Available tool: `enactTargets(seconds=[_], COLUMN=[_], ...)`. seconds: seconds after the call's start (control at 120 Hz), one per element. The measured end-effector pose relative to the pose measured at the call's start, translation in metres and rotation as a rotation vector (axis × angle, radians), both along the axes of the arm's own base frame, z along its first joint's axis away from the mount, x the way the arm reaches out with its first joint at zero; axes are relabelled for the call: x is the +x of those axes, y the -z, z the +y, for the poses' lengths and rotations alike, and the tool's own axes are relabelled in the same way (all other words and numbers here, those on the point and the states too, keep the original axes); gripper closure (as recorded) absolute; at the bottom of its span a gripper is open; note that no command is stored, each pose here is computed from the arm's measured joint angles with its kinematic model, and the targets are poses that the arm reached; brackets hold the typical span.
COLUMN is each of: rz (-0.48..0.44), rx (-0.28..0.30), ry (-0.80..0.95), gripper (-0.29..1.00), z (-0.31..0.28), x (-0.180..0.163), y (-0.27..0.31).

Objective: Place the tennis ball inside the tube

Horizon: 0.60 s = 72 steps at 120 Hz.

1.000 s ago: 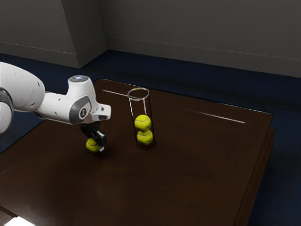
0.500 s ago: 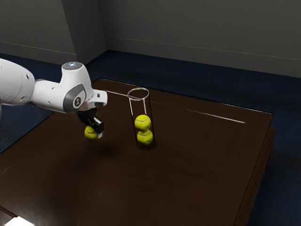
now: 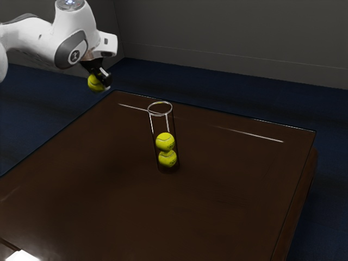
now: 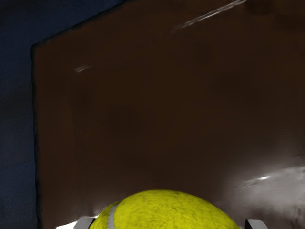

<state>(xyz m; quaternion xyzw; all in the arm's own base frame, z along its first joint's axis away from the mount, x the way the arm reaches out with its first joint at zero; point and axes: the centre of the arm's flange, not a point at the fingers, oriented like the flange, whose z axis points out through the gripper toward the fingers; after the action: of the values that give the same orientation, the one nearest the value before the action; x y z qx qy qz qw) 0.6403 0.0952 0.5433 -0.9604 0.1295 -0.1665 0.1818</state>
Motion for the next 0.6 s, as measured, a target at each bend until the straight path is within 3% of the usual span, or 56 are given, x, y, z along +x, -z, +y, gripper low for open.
enactTargets(seconds=[0.242, 0.6], rz=[-0.058, 0.001], rx=[0.056, 0.110], ry=[0.161, 0.257], gripper=[0.57, 0.58], z=[-0.095, -0.202], x=[0.046, 0.026], y=[-0.017, 0.001])
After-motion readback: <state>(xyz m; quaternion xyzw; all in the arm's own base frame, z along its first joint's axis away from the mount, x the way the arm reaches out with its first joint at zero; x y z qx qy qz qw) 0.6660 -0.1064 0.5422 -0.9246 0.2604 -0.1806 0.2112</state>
